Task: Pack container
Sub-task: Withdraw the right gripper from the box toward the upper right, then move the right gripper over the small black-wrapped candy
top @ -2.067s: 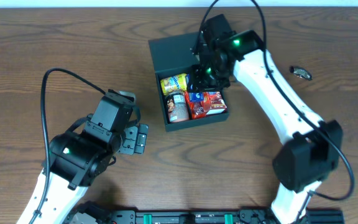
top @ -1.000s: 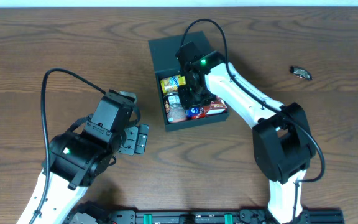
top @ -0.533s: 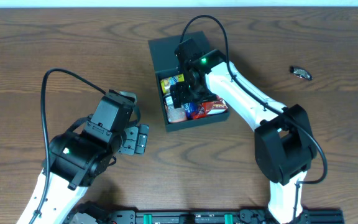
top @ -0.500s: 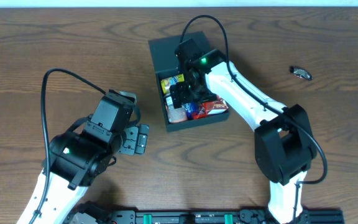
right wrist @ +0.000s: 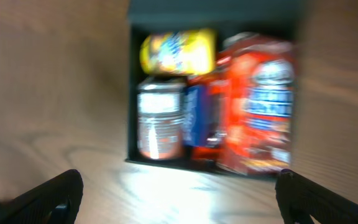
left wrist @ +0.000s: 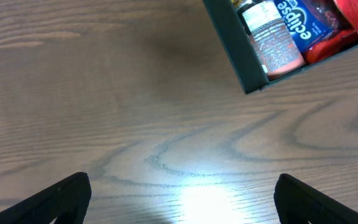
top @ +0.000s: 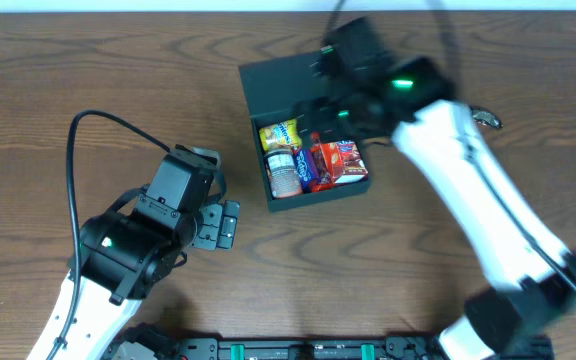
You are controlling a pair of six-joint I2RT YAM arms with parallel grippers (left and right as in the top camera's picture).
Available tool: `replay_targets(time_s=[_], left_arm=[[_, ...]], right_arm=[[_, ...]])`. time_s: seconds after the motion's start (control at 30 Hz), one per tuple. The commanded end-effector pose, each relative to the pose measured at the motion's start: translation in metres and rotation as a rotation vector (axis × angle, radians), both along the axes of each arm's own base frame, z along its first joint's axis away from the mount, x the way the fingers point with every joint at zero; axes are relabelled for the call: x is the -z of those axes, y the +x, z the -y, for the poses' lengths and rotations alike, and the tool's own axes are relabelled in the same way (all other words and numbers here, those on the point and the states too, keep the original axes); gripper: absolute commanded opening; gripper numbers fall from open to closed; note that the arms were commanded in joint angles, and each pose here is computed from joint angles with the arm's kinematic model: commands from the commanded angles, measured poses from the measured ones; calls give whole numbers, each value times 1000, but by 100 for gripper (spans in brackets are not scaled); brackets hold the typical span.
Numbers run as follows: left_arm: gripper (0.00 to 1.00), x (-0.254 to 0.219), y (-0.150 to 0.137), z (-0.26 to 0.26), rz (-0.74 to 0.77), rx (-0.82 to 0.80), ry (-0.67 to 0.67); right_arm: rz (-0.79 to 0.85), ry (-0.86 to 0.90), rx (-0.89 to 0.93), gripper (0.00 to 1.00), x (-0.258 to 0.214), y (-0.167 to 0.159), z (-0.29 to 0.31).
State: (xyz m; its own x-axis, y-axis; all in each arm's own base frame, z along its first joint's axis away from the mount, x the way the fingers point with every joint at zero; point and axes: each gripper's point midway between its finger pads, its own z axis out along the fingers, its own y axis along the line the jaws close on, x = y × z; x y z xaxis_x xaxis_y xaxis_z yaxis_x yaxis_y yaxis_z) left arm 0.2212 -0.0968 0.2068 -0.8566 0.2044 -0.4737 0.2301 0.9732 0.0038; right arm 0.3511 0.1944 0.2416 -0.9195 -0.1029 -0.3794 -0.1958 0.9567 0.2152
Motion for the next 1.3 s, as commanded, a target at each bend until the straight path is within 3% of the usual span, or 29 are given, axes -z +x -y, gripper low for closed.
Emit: replay_targets(time_s=[0.0,0.3,0.43,0.67,0.83,0.93,1.13,1.27], left_arm=[[95,3,-3,3,-18,27,-5],[95,3,-3,3,-17,27,-6],[95,3,-3,3,-17,27,-6],[95,2,-1,3,-12,27,-9],[95,3,-2,3,-13,27,-8],[95,3,-2,3,-13,27,-8],[95,3,-2,3,-14,27,-8],[95,3,-2,3,-14,27,-8]], right_arm=[[76,-133,159,99,-16,15,68],[-21,-275,47,99,6,22,193],[24,-262,-119,99,8,28,208],[64,-296,-44,99,27,79,250],[-46,-276,-3,99,77,112,284],[-94,-251,169,99,118,131,316],[-195,-233,242,99,164,125,342],[-203,-277,35,99,171,120,337]])
